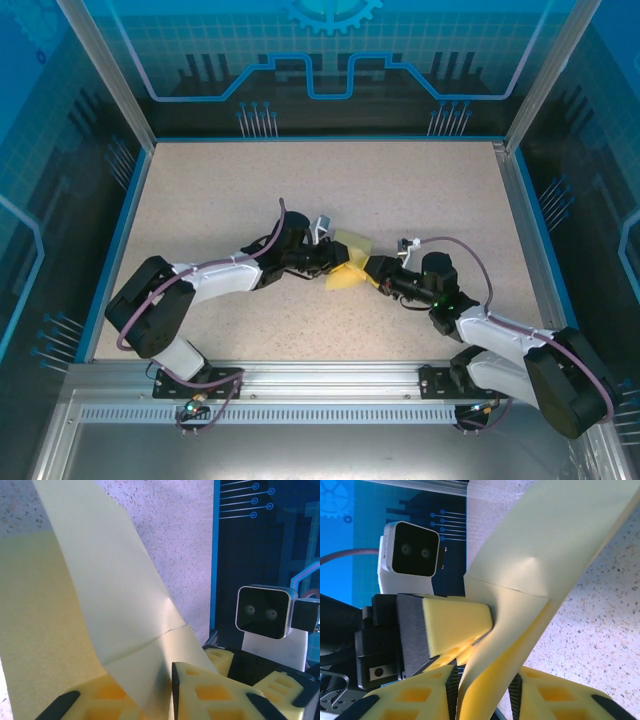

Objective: Fold a paper plane with a square sheet of paper (pick it up from the middle)
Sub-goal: Turn over the paper at the center of the table.

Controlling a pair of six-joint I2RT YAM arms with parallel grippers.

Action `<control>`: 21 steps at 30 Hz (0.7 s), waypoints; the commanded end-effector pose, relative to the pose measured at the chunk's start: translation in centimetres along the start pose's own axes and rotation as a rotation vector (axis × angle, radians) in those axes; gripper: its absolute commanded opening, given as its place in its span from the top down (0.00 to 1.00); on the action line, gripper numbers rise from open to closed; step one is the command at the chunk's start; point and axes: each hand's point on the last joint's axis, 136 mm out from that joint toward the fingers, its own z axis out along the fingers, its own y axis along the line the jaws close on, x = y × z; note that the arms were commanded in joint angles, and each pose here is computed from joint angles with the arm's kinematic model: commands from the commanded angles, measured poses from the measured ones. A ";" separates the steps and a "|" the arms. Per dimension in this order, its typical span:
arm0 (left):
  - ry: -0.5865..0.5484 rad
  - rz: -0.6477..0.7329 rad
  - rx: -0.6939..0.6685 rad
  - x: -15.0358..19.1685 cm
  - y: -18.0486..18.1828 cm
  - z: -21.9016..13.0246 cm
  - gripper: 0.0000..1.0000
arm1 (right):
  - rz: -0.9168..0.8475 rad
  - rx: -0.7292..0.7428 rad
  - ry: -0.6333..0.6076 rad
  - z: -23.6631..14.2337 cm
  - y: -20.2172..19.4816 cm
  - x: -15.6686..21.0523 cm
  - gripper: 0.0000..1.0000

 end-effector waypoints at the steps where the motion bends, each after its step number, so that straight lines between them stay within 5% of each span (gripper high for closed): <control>1: 0.004 0.016 0.038 0.1 -0.9 -0.7 0.78 | -0.011 -0.002 -0.027 -0.2 0.4 -0.8 0.68; 13: 0.003 0.015 0.029 0.0 -0.5 -0.7 0.67 | -0.016 0.038 -0.016 -0.2 -0.5 -0.5 0.85; 21: -0.016 0.041 -0.056 -0.6 1.1 -2.0 0.45 | -0.118 0.182 0.008 -0.7 -2.0 -0.4 0.95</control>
